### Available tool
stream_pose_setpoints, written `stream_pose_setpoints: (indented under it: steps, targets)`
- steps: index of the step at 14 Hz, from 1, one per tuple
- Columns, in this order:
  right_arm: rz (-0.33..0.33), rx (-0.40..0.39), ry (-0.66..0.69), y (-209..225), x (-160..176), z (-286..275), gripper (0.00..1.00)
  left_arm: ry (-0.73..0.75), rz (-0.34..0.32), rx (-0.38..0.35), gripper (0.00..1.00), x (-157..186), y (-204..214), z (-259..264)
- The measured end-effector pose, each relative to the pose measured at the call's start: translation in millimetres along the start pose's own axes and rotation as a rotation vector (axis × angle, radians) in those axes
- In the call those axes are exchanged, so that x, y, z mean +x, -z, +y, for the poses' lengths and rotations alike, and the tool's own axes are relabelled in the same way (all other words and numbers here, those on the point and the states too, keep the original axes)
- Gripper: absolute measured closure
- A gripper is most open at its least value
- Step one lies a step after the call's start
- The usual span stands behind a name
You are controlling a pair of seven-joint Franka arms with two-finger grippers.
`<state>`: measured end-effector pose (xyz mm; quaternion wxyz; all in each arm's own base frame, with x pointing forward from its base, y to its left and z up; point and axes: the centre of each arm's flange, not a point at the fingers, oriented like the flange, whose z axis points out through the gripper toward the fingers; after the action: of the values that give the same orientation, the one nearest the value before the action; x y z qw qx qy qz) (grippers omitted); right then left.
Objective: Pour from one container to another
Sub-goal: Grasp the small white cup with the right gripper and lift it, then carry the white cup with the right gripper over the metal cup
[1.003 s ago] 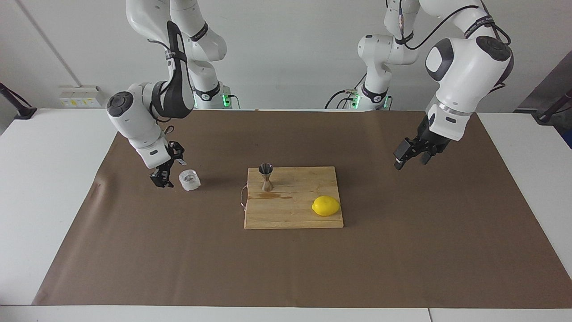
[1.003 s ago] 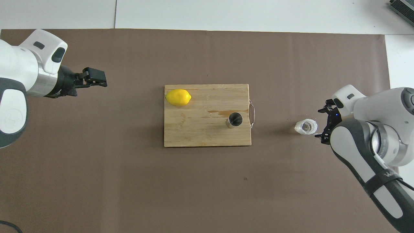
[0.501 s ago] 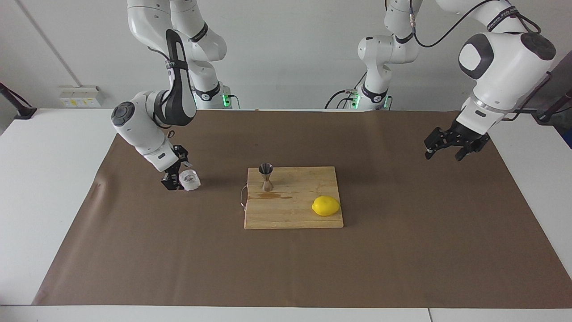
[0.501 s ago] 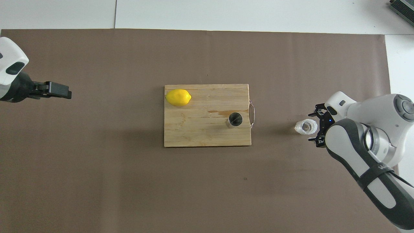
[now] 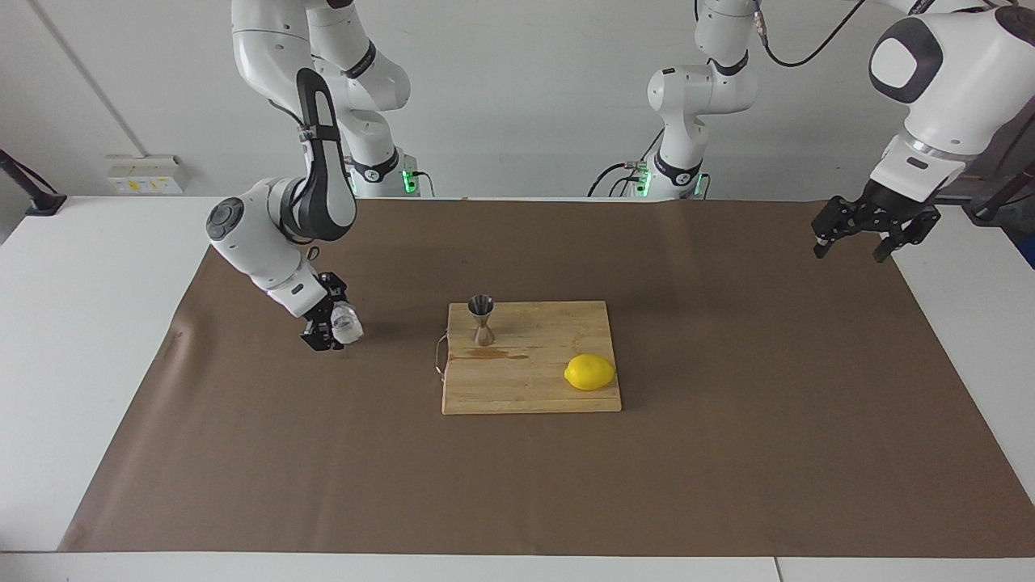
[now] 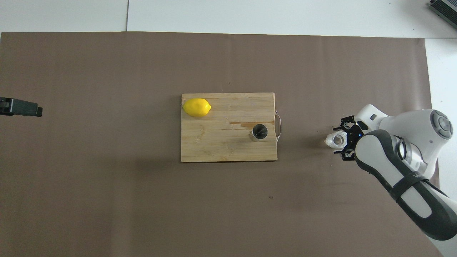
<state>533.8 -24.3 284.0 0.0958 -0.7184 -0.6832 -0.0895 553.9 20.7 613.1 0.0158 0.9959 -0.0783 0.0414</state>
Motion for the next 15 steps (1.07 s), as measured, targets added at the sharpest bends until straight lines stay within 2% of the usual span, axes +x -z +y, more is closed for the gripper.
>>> stream_pose_setpoints:
  steps: [2, 5, 8, 13, 15]
  targets:
    - [0.000, -0.002, 0.000, 0, 0, 0, 0.48, -0.016, -0.008, -0.002, 0.00, -1, 20, 12]
    - [0.001, -0.004, -0.003, 1, 2, 1, 0.49, 0.002, -0.021, -0.004, 0.00, 1, 33, 49]
    - [0.005, -0.026, -0.045, 11, 19, 9, 0.49, 0.004, -0.060, 0.000, 0.00, 0, 20, 65]
    - [0.032, -0.047, -0.108, 44, 93, 22, 0.49, 0.039, -0.094, 0.000, 0.00, -9, 11, 48]
    - [0.020, -0.054, -0.133, 50, 119, 24, 0.49, 0.058, -0.104, 0.000, 0.00, -14, 10, 38]
